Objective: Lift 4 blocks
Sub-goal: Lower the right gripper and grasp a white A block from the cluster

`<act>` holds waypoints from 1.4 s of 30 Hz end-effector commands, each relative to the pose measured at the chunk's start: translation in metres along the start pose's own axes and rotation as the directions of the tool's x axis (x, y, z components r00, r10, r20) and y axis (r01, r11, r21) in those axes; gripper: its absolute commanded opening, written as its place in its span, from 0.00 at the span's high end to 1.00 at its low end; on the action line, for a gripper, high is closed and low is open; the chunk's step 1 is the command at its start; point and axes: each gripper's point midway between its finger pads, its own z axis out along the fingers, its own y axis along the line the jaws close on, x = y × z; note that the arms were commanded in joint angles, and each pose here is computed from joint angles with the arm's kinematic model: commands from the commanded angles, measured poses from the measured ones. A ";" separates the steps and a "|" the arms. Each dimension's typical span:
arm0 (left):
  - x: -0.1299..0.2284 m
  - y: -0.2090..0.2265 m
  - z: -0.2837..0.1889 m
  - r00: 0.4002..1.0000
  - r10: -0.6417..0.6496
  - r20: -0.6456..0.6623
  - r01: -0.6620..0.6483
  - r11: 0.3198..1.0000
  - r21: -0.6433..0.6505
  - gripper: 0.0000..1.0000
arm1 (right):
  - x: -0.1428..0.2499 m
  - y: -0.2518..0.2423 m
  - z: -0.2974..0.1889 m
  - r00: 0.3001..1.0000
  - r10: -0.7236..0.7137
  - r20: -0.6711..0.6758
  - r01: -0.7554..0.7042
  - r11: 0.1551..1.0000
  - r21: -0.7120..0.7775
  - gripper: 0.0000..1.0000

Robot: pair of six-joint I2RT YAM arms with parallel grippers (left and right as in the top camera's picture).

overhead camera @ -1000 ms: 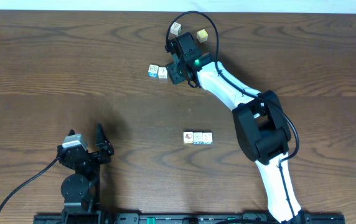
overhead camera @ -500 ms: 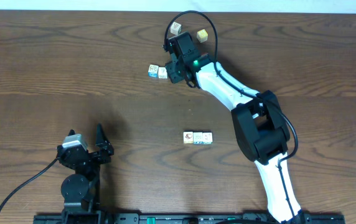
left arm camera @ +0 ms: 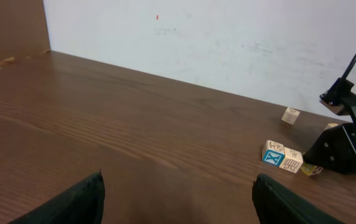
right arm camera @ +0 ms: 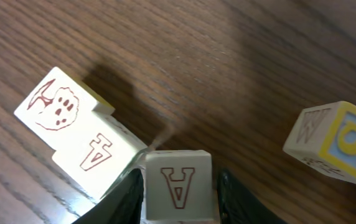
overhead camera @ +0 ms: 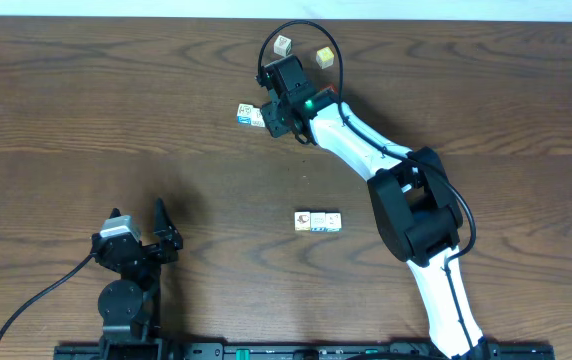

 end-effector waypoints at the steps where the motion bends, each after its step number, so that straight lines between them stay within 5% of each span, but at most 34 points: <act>1: 0.019 0.005 0.002 0.999 0.010 -0.053 -0.011 1.000 -0.020 0.23 | 0.003 -0.003 0.008 1.000 -0.015 -0.010 0.015 0.999 0.037 0.64; 13: 0.019 0.005 0.002 0.999 0.010 -0.053 -0.011 1.000 -0.020 0.23 | 0.024 -0.005 0.027 0.998 -0.014 -0.059 0.016 0.999 0.040 0.67; 22: 0.019 0.005 0.002 0.999 0.010 -0.053 -0.011 1.000 -0.020 0.24 | 0.017 -0.006 0.027 0.999 -0.012 -0.034 0.014 0.999 0.040 0.52; 42: 0.019 0.005 0.002 0.999 0.010 -0.053 -0.011 1.000 -0.020 0.23 | -0.011 -0.007 0.015 1.000 -0.014 0.016 0.013 0.999 0.050 0.61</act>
